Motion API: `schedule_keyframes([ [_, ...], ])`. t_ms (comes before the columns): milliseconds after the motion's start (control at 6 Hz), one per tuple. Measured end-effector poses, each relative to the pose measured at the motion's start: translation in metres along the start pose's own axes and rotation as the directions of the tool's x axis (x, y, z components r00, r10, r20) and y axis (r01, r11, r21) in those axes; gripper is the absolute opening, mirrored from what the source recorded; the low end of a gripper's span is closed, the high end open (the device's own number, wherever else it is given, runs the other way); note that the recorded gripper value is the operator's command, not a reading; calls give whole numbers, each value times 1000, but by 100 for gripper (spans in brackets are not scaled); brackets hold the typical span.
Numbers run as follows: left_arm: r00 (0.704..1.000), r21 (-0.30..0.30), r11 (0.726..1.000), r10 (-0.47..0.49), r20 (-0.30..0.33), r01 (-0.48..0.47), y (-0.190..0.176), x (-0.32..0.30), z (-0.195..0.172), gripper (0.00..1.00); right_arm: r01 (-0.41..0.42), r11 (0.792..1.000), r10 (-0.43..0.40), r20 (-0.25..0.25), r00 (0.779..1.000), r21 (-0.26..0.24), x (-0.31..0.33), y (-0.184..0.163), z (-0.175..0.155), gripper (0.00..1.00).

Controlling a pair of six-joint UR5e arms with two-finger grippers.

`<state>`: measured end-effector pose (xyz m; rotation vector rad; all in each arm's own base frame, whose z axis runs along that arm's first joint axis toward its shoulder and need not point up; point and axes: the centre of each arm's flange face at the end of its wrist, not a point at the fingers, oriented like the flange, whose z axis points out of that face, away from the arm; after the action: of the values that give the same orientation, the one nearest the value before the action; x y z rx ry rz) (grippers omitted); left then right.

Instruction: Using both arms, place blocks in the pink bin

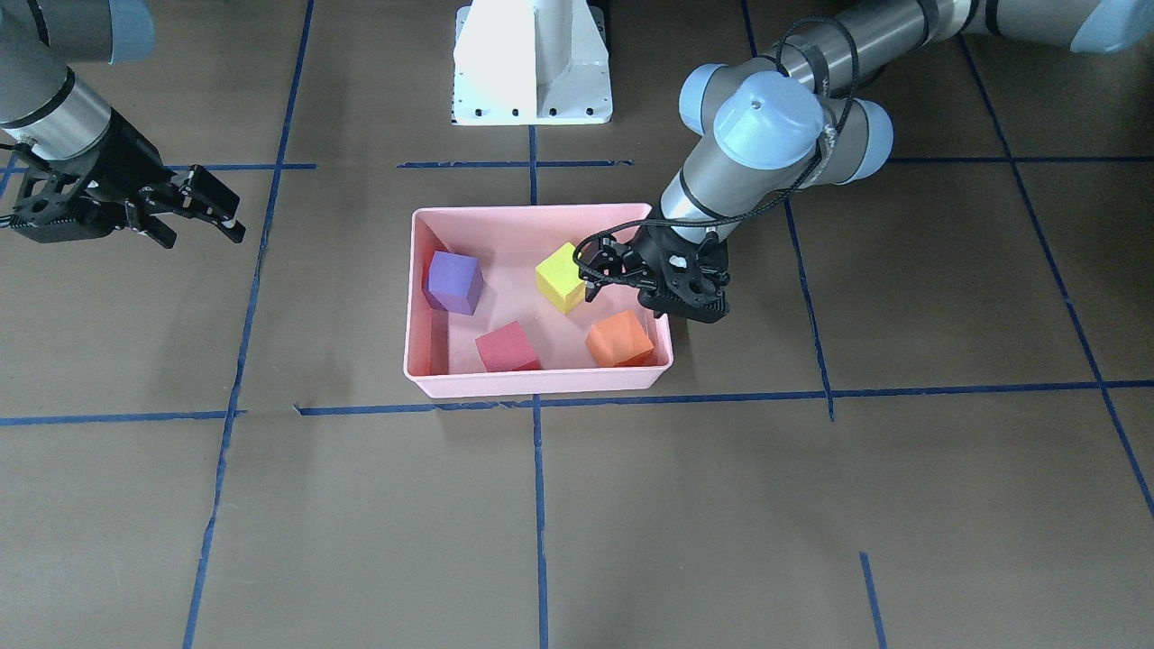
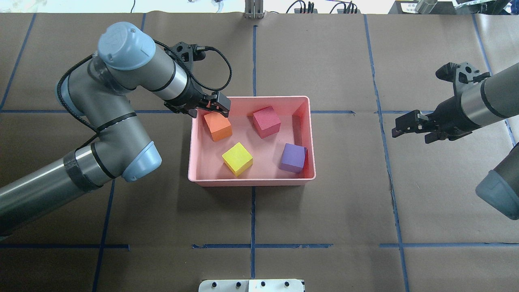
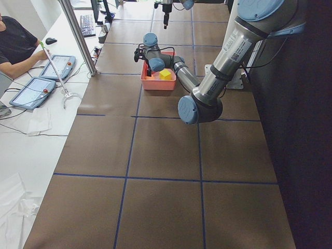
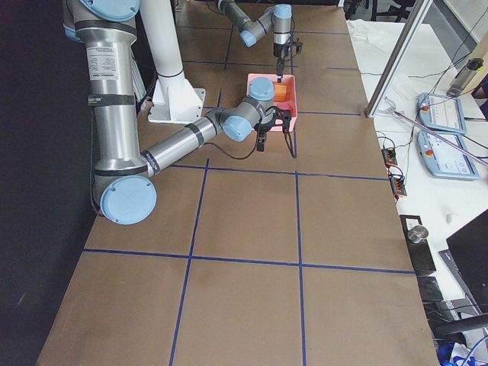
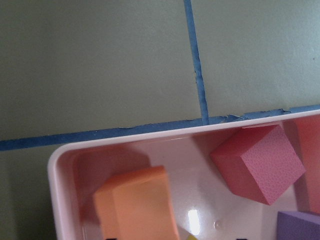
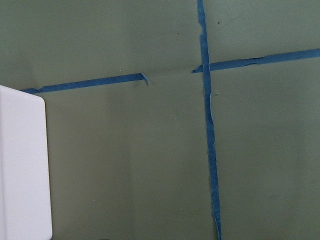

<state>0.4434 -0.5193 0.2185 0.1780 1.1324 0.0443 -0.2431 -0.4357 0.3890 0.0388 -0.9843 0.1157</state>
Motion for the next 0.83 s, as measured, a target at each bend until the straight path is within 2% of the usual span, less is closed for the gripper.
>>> schedule_keyframes([
  [333, 1000, 77, 997, -31, 4, 30, 21, -74, -77, 99, 53, 998, -51, -53, 997, 27, 47, -12, -10, 100],
  [667, 995, 76, 997, -29, 100, 21, 52, -181, -121, 99, 127, 991, -121, -122, 985, 38, 117, -21, -28, 100],
  [833, 985, 54, 997, 36, 168, -46, 59, -240, -139, 99, 138, 990, -133, -139, 981, 24, 150, -21, -34, 100],
])
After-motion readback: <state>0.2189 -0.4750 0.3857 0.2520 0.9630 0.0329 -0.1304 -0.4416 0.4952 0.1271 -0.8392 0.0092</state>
